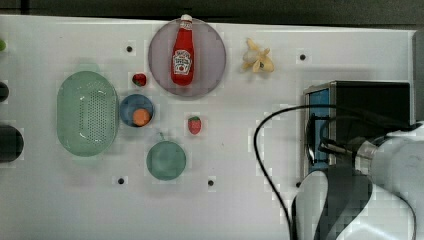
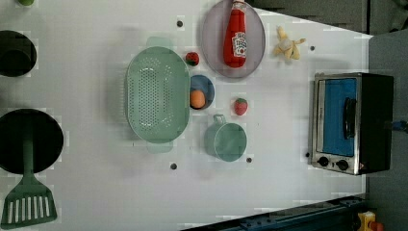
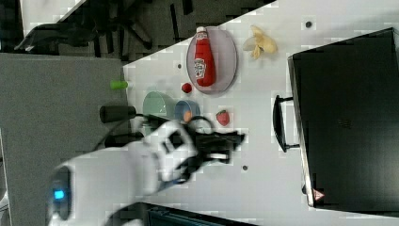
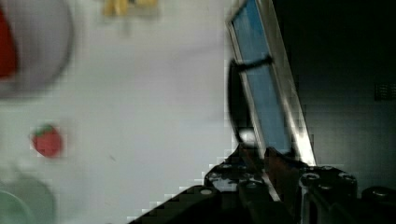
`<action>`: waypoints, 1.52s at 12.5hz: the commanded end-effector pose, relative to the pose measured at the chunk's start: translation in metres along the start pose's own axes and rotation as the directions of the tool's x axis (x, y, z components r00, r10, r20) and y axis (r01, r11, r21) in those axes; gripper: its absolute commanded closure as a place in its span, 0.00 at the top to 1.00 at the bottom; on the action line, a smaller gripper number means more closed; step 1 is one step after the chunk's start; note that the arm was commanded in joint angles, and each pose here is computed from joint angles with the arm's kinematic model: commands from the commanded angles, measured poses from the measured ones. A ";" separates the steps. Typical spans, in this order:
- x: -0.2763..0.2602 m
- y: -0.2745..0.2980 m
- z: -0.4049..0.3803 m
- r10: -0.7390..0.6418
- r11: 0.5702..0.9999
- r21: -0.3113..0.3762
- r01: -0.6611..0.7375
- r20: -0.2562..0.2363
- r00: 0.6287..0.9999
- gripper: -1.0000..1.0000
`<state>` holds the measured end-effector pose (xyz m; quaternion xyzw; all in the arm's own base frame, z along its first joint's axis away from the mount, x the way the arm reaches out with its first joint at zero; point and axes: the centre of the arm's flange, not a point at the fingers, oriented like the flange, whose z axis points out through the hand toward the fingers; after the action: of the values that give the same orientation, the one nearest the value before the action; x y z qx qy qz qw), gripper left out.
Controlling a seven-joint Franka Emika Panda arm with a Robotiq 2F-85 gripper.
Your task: Flap open oven.
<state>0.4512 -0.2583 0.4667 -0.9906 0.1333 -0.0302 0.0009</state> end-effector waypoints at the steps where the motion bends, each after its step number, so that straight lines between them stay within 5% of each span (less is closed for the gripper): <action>1: 0.007 0.003 0.041 -0.195 0.981 -0.021 0.195 0.013 0.981 0.17; 14: 0.017 -0.003 0.155 -0.225 0.967 -0.115 0.226 0.022 0.974 0.17; 19: 0.018 -0.042 0.163 -0.252 0.937 -0.232 0.262 0.074 0.965 0.17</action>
<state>0.4785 -0.2536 0.3094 -0.9926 -0.0153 0.0128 -0.1196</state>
